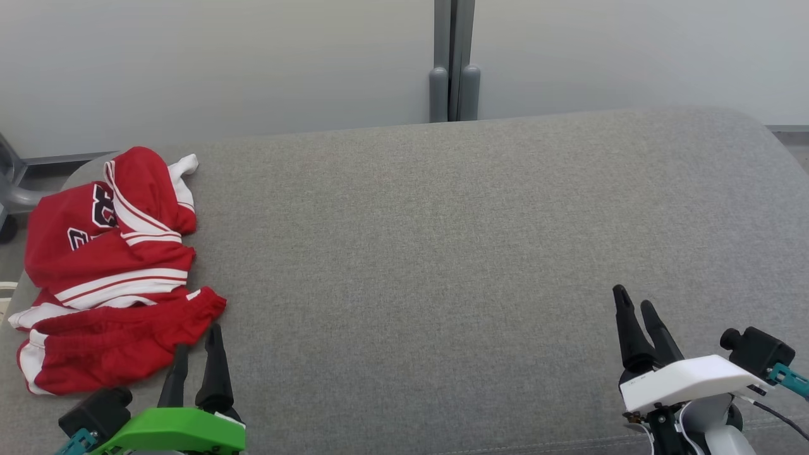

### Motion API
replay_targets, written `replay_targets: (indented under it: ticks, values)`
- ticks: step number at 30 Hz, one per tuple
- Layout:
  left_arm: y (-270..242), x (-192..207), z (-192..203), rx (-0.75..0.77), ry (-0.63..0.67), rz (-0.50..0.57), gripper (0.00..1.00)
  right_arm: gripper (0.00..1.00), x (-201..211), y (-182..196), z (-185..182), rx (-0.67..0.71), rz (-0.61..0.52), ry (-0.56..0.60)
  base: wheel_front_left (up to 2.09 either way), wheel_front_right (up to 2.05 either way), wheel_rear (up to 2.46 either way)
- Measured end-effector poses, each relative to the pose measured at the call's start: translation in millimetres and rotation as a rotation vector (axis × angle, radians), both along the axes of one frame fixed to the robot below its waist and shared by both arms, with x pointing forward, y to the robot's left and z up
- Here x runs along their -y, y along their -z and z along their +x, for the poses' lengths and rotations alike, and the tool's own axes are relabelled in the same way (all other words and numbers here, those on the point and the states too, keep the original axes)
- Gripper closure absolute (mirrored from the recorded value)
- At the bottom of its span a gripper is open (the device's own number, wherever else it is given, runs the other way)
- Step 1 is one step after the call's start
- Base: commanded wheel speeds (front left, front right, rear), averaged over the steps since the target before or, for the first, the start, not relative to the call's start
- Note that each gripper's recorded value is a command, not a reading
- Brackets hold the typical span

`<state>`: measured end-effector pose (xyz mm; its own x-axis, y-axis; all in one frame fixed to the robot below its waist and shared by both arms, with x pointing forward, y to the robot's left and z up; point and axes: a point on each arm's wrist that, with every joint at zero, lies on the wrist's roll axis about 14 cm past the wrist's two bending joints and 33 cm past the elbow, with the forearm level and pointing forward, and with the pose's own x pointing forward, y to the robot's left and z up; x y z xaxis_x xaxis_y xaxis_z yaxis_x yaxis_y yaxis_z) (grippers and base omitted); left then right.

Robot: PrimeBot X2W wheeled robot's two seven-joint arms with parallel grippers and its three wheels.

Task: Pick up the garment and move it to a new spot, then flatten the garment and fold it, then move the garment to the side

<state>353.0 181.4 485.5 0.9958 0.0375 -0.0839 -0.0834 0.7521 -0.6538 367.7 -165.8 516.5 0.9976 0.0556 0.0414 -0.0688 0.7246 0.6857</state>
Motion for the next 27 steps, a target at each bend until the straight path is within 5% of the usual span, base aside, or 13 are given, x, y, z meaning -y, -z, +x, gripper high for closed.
replay_targets:
  ticks: [27]
  values:
    - [2, -7, -16, 0.016, 0.024, 0.375, 0.0, 0.0, -32, -3, -7, 0.07, -0.315, -0.081, 0.0, 0.0, 0.0]
